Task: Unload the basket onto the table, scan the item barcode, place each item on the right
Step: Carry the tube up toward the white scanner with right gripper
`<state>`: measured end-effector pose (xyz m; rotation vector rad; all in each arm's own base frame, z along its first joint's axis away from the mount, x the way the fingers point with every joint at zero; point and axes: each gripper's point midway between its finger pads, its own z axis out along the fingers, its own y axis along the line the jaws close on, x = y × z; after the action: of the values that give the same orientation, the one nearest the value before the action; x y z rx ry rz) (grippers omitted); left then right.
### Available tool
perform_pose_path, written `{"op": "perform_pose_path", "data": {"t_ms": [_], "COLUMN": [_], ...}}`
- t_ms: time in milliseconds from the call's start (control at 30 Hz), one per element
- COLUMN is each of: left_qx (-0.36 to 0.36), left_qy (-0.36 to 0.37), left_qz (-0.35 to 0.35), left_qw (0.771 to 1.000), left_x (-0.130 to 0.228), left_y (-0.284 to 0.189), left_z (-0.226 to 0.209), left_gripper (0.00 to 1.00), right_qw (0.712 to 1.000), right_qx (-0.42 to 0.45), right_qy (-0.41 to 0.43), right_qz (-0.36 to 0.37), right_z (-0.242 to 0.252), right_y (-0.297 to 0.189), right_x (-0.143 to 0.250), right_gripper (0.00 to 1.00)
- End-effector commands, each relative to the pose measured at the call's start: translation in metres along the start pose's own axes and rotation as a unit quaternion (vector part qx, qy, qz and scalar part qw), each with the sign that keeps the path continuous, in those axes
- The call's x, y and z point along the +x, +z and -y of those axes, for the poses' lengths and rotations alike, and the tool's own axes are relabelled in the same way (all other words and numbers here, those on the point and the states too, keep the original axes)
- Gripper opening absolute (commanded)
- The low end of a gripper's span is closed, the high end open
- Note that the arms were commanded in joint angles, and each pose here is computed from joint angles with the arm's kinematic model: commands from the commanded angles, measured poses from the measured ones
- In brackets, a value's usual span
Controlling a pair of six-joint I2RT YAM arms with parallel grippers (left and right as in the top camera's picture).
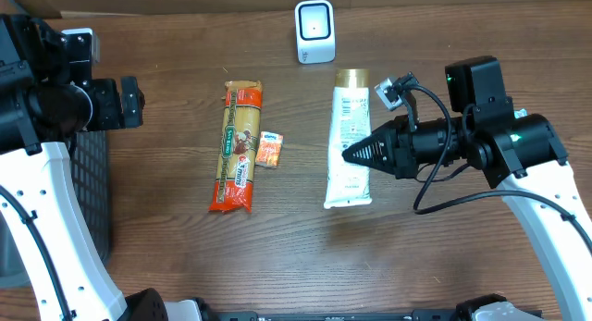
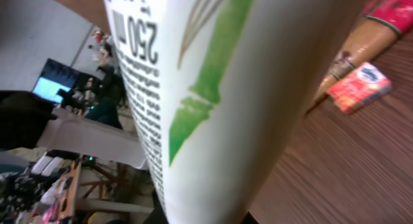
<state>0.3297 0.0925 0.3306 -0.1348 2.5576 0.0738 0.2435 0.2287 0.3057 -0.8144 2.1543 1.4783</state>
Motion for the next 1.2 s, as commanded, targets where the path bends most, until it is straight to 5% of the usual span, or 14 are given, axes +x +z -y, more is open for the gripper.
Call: {"op": "perform_pose_path", "data": {"t_ms": [0,400,700,867,1167], "left_qx": [0.006,0.006,0.006,0.006,0.006], "left_qy": [0.01,0.01,0.01,0.01,0.01], "left_qz": [-0.003,-0.003,-0.003,-0.003,-0.003], "left_qw": [1.0,1.0,1.0,1.0,1.0], "left_x": [0.0,0.0,0.0,0.0,0.0], "left_y": [0.003,0.003,0.003,0.003,0.003], "left_z": [0.003,0.003,0.003,0.003,0.003], "left_gripper": [1.0,1.0,1.0,1.0,1.0], "right_qw": [0.997,0.999,0.978,0.923,0.773], "right_qx": [-0.052,-0.003,0.204,0.383,0.635], "right_qy": [-0.051,-0.031,0.04,0.046,-0.001], "right_qz": [0.02,0.012,0.014,-0.001,0.015], "right_z": [-0.035,-0.018,0.028,0.078,0.24], "right_y": [-0.011,-0.01,-0.025,-0.028,-0.014], "right_x": [-0.008,-0.004,-0.034,-0.071,-0.156], "right_gripper": [0.04,0.03,0.03,0.03,0.03]}}
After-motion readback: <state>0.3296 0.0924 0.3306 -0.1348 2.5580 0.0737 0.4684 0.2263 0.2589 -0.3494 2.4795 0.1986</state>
